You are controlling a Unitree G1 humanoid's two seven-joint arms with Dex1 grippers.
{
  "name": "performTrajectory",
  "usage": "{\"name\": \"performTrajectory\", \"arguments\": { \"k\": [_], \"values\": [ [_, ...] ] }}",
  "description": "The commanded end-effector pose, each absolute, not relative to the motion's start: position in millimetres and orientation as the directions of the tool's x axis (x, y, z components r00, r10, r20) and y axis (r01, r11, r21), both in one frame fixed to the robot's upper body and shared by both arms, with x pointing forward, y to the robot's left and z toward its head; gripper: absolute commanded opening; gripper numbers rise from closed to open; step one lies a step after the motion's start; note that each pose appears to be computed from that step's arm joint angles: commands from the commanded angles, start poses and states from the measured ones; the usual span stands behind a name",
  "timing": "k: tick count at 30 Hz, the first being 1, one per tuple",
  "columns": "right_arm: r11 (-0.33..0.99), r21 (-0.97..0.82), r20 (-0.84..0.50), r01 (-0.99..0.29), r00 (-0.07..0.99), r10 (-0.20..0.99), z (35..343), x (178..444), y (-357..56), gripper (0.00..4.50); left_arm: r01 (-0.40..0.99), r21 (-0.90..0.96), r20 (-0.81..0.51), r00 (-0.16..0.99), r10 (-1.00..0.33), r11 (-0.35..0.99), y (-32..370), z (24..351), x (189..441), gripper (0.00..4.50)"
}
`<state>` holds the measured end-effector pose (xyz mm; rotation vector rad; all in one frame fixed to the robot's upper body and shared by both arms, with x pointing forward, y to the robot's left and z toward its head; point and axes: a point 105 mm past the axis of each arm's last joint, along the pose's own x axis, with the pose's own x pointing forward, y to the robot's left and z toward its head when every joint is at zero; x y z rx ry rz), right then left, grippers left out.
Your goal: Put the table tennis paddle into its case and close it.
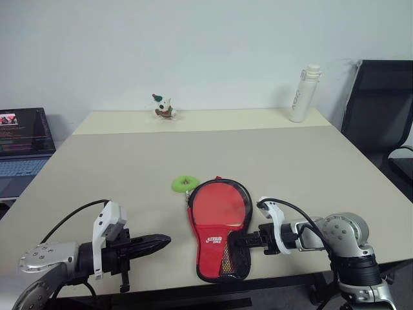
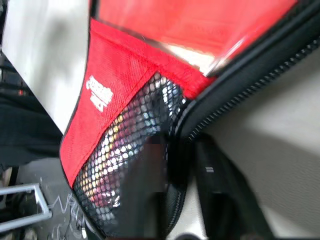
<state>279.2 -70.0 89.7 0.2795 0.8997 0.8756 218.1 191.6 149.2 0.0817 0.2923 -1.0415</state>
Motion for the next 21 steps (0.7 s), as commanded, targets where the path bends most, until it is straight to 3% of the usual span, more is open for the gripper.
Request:
{"name": "performTrajectory", "arguments": {
  "k": [1, 6, 8, 11, 14, 21],
  "values": [
    [0.711, 0.499, -0.589, -0.496, 0.407, 0.698, 91.7, 282.8, -92.7, 2.21, 0.853, -0.034, -0.249, 0.497, -0.831, 0.521, 192.6, 155.7, 218.2, 0.00],
    [0.730, 0.473, -0.586, -0.494, 0.442, 0.679, 101.5, 287.0, -106.3, 3.79, 0.840, -0.029, -0.238, 0.520, -0.820, 0.541, 195.0, 155.6, 220.9, 0.00],
    [0.671, 0.478, -0.541, -0.567, 0.411, 0.733, 117.5, 284.7, -100.2, 4.45, 0.825, -0.024, -0.228, 0.545, -0.807, 0.564, 197.9, 157.0, 225.8, 0.00],
    [0.518, 0.428, -0.435, -0.741, 0.333, 0.836, 148.7, 278.4, -78.4, 4.48, 0.752, -0.015, -0.176, 0.647, -0.742, 0.659, 207.8, 165.5, 246.3, 0.00],
    [0.419, 0.369, -0.345, -0.830, 0.296, 0.891, 166.4, 280.7, -57.5, 4.48, 0.710, -0.002, -0.154, 0.695, -0.702, 0.704, 212.0, 170.8, 259.1, 0.00],
    [0.343, 0.209, -0.212, -0.916, 0.300, 0.930, 174.7, 307.5, -6.7, 4.48, 0.666, -0.006, -0.144, 0.737, -0.660, 0.746, 212.0, 173.6, 278.5, 0.00]
  ]
}}
